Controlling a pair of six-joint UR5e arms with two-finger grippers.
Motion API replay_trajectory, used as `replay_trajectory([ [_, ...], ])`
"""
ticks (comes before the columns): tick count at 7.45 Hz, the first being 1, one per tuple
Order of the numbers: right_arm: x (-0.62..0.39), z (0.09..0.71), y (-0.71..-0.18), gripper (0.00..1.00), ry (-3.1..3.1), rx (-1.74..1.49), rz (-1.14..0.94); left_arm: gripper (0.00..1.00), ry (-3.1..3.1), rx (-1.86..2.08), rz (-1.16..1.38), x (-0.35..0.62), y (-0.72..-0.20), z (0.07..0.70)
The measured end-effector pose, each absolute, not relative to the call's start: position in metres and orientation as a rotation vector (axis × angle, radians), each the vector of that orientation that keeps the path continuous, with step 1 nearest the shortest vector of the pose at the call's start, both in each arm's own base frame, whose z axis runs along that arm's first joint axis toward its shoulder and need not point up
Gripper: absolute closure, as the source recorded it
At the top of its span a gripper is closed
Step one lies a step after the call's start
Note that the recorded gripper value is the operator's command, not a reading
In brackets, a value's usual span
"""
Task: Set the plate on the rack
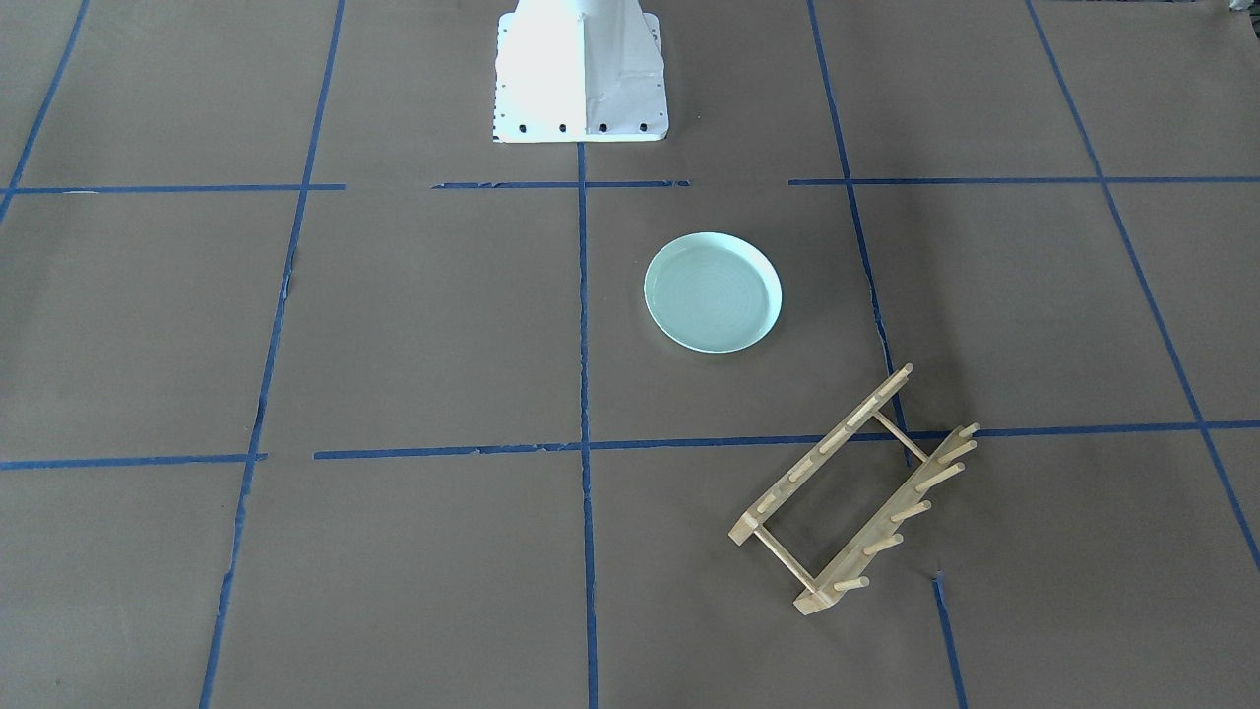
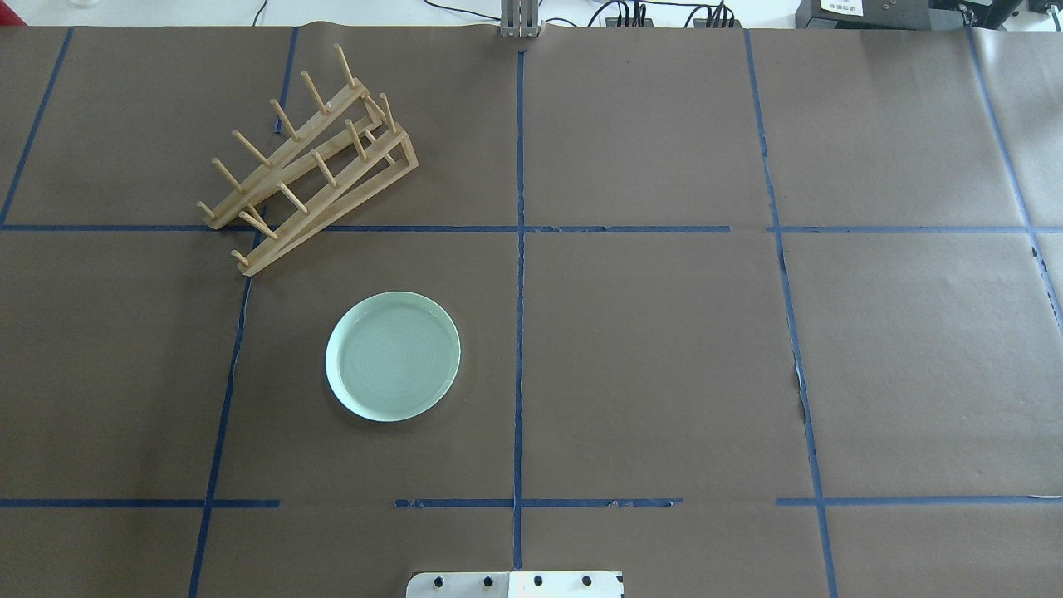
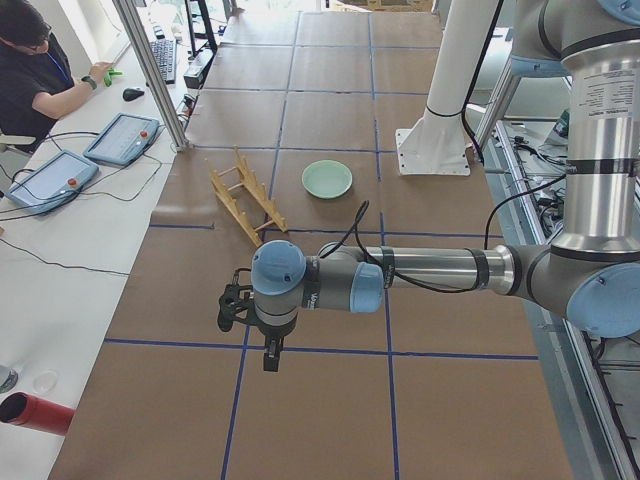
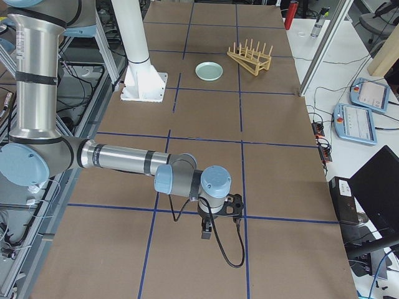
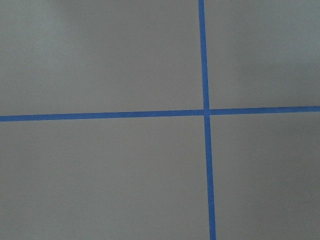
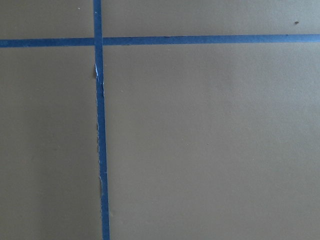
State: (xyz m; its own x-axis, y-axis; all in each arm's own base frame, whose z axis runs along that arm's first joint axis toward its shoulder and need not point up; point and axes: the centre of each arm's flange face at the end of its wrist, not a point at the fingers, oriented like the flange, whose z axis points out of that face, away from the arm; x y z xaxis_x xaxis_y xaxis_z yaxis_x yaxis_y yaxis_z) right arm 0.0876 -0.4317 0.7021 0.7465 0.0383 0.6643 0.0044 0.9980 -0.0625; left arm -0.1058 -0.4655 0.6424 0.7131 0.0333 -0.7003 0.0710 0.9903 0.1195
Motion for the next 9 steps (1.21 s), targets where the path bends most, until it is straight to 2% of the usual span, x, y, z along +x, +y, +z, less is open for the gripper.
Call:
replay_trajectory([
  [3, 0.088, 0.702, -0.432, 0.00, -0.728, -0.061, 0.019, 0.00, 0.788, 0.184, -0.003, -0.105, -0.476, 0.628],
  [5, 0.088, 0.702, -0.432, 0.00, -0.728, -0.061, 0.019, 0.00, 0.907, 0.205, 0.042, -0.079, -0.485, 0.596],
  [7, 0.088, 0.702, -0.432, 0.00, -0.728, -0.061, 0.019, 0.00, 0.964, 0.151, 0.009, -0.016, -0.507, 0.539],
  [9, 0.087, 0.702, -0.432, 0.00, -0.728, -0.061, 0.018, 0.00, 0.986, 0.114, -0.053, 0.071, -0.539, 0.452],
])
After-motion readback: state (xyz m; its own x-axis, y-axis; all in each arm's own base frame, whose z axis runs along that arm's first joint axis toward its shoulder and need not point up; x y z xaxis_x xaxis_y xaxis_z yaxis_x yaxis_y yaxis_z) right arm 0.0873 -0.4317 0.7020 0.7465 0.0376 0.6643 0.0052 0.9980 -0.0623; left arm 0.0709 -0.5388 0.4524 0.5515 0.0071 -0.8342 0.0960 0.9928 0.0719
